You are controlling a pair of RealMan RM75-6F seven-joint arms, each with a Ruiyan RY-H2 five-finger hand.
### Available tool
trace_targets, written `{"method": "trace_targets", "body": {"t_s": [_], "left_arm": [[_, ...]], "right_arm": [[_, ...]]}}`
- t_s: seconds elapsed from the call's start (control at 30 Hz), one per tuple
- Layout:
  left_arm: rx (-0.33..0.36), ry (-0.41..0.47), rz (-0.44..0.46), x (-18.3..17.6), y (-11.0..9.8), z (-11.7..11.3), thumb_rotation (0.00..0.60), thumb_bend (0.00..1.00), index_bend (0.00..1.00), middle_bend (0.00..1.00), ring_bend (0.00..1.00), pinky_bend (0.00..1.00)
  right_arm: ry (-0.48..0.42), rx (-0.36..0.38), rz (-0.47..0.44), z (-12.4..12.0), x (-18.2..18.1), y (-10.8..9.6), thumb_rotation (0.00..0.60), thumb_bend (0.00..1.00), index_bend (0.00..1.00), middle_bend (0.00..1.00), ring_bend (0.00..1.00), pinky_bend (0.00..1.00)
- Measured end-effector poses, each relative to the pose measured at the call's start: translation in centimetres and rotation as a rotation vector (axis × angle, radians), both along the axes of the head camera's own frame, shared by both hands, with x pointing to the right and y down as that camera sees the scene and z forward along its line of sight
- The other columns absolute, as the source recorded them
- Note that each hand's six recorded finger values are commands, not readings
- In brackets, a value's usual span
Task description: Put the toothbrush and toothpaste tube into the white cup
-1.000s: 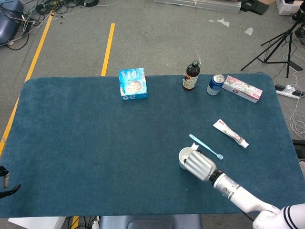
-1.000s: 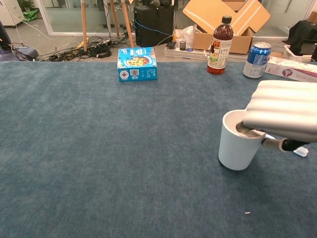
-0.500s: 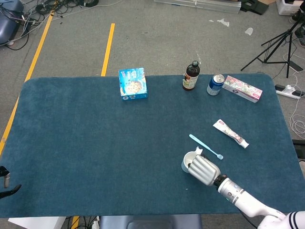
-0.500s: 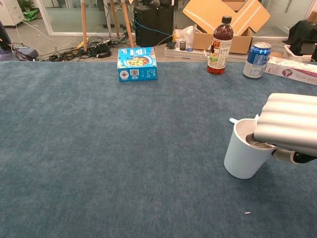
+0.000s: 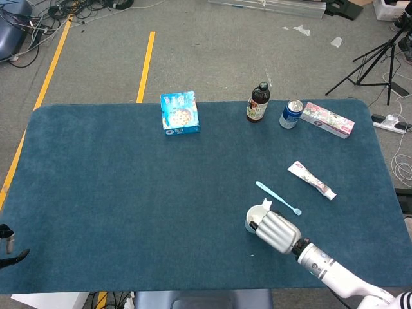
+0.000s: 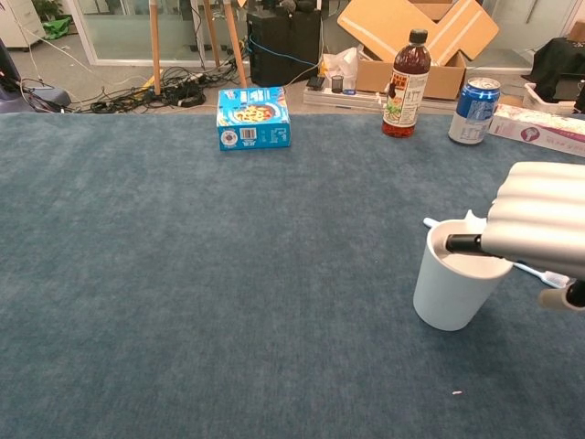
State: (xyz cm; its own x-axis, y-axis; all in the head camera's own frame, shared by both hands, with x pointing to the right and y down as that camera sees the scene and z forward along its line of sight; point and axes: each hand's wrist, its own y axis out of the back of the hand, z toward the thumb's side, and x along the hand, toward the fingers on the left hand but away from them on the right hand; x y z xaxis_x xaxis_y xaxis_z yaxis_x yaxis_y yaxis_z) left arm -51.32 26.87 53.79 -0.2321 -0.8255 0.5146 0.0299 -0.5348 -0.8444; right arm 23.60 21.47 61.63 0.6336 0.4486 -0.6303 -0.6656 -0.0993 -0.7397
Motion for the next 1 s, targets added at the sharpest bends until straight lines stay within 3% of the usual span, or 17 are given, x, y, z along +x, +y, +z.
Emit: {"method": "trace_targets", "body": {"t_s": [0.4, 0.63, 0.87, 1.0], "left_arm": [[-0.011, 0.001, 0.004, 0.2, 0.1, 0.2, 0.6, 0.0, 0.82, 0.54, 0.43, 0.39], [-0.017, 0.001, 0.007, 0.3, 0.2, 0.4, 0.6, 0.0, 0.82, 0.54, 0.43, 0.39], [-0.017, 0.001, 0.007, 0.3, 0.1, 0.5, 0.6, 0.0, 0.82, 0.54, 0.43, 0.39], [-0.016, 0.003, 0.008, 0.3, 0.1, 0.5, 0.6, 0.0, 0.82, 0.54, 0.43, 0.39]], "right_arm": [[-0.167, 0.041, 0.092, -5.7, 1.4, -0.8, 0.6, 0.05, 0.19, 1.0, 1.0, 1.0], [-0.21, 0.032, 0.218, -7.2, 4.1, -2.4, 0.6, 0.27, 0.19, 1.0, 1.0, 1.0], [-0.205, -0.004, 0.346, -5.9, 6.8, -4.8, 0.6, 0.54, 0.2, 1.0, 1.0, 1.0], [-0.198, -0.066, 0.405, -4.4, 7.5, -5.7, 0.6, 0.62, 0.21, 1.0, 1.0, 1.0]]}}
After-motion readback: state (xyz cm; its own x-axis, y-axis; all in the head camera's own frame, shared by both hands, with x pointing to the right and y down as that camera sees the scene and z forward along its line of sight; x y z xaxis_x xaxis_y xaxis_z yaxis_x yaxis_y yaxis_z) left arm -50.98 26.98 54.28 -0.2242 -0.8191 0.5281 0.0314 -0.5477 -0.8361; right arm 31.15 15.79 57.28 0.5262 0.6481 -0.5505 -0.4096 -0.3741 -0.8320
